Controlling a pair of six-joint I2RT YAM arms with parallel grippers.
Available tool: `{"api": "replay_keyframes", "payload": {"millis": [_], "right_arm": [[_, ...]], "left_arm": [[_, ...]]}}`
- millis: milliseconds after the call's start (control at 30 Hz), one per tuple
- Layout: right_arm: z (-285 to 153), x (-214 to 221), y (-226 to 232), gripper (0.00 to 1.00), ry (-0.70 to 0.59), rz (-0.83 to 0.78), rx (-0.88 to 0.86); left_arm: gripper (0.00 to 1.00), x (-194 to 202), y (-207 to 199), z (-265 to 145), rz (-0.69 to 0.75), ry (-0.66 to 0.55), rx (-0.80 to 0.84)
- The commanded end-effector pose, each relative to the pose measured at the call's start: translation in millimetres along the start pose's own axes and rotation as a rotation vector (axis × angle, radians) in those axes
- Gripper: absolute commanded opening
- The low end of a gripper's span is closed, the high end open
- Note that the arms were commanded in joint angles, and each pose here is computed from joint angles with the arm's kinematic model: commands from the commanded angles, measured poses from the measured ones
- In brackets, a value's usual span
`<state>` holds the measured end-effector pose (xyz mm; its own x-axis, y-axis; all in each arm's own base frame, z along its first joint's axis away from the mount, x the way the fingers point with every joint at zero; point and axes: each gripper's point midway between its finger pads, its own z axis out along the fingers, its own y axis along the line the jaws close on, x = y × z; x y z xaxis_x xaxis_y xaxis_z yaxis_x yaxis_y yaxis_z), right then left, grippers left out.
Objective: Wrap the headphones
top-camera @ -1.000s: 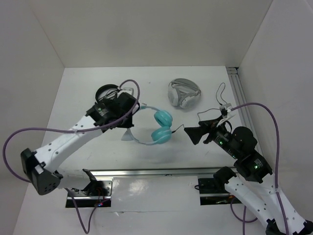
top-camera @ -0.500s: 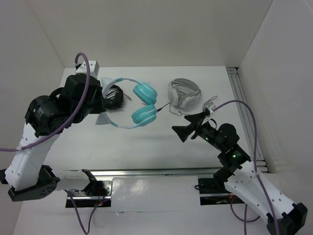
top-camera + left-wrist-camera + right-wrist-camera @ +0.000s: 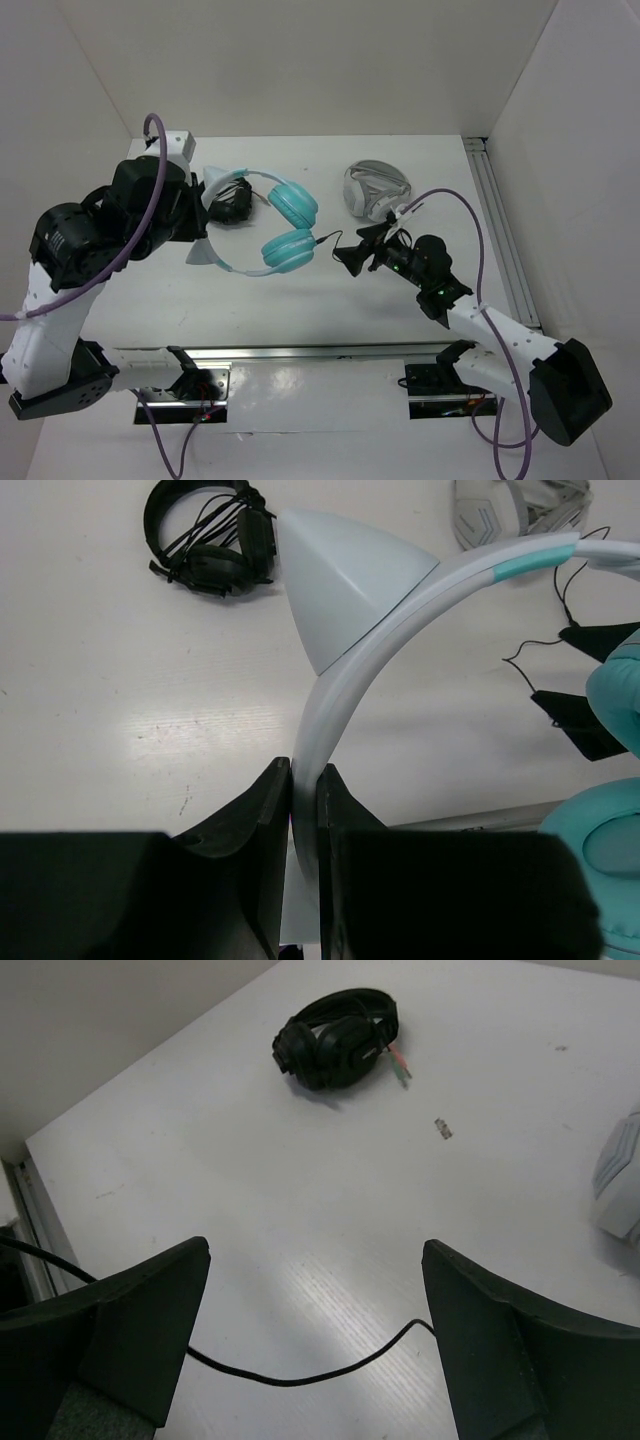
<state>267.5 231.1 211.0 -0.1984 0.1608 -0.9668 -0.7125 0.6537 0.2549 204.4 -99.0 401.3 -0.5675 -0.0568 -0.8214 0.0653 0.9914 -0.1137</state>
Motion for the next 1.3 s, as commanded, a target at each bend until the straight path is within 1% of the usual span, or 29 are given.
{"api": "replay_keyframes", "payload": {"millis": [0, 33, 100, 200, 233, 300, 333, 367, 433, 467, 533, 633, 767, 800, 833, 867, 967, 1100, 1200, 1233, 1267], "right_arm": [[6.3, -14.2, 17.6, 0.93, -0.075, -0.015, -0.105], [6.5, -19.0, 18.8, 0.93, -0.094, -0.022, -0.110], [4.3, -9.8, 17.5, 0.93, -0.080, -0.006, -0.107], [-2.3, -27.9, 4.8, 0.93, -0.150, 0.015, -0.008], [-6.4, -30.3, -4.2, 0.94, -0.176, 0.035, 0.050], [-15.8, -37.3, -11.9, 0.95, -0.228, 0.065, 0.108], [-24.3, -55.4, -8.6, 0.95, -0.290, 0.056, 0.111], [-28.6, -53.9, -7.7, 0.97, -0.292, 0.055, 0.111], [-37.6, -64.5, 8.2, 0.97, -0.314, 0.008, 0.042], [-38.3, -54.2, 14.7, 0.97, -0.266, -0.017, 0.003], [-40.5, -49.9, 21.0, 0.97, -0.235, -0.016, -0.026], [-43.9, -30.1, 32.4, 0.97, -0.170, -0.028, -0.100], [-39.8, -2.7, 23.0, 0.97, -0.104, -0.002, -0.068], [-39.5, -5.9, 22.2, 0.97, -0.117, -0.005, -0.062], [-38.8, 2.4, 19.8, 0.97, -0.096, 0.002, -0.056], [-37.0, 2.0, 19.4, 0.97, -0.100, 0.000, -0.057], [-33.7, 19.4, 21.9, 0.95, -0.044, 0.012, -0.089], [-25.3, 23.2, 22.9, 0.94, -0.045, 0.012, -0.097], [-18.2, 32.1, 18.6, 0.90, -0.025, 0.019, -0.092], [-14.9, 29.0, 16.9, 0.87, -0.033, 0.017, -0.085], [-11.8, 27.7, 16.4, 0.78, -0.035, 0.017, -0.085]], "left_arm": [[0.00, -24.0, -6.2, -23.1, -0.076, -0.103, 0.092], [0.00, -25.9, -6.0, -25.0, -0.080, -0.111, 0.095], [0.00, -25.9, -6.0, -25.1, -0.080, -0.111, 0.096], [0.00, -25.9, -5.7, -25.0, -0.070, -0.111, 0.095], [0.00, -23.3, -5.8, -22.4, -0.065, -0.101, 0.090], [0.00, -20.7, -6.0, -19.7, -0.060, -0.092, 0.085], [0.00, -21.6, -4.4, -19.5, -0.069, -0.097, 0.074], [0.00, -20.2, -2.9, -16.9, -0.065, -0.093, 0.060], [0.00, -21.0, -1.2, -16.7, -0.066, -0.098, 0.050], [0.00, -21.0, -1.1, -16.7, -0.066, -0.098, 0.050], [0.00, -20.5, -3.2, -12.7, -0.060, -0.089, 0.045], [0.00, -22.4, -3.2, -14.6, -0.064, -0.096, 0.049], [0.00, -23.5, -5.9, -14.8, -0.068, -0.098, 0.063], [0.00, -23.6, -5.9, -14.8, -0.068, -0.098, 0.063], [0.00, -23.6, -5.9, -14.8, -0.068, -0.098, 0.063], [0.00, -23.6, -5.9, -14.8, -0.068, -0.098, 0.063], [0.00, -28.8, -5.7, -20.1, -0.079, -0.117, 0.073], [0.00, -27.4, -8.2, -19.3, -0.074, -0.104, 0.081], [0.00, -28.7, -10.8, -19.6, -0.078, -0.107, 0.094], [0.00, -28.7, -10.8, -19.6, -0.078, -0.107, 0.094], [0.00, -30.6, -10.7, -21.6, -0.082, -0.114, 0.097]]}}
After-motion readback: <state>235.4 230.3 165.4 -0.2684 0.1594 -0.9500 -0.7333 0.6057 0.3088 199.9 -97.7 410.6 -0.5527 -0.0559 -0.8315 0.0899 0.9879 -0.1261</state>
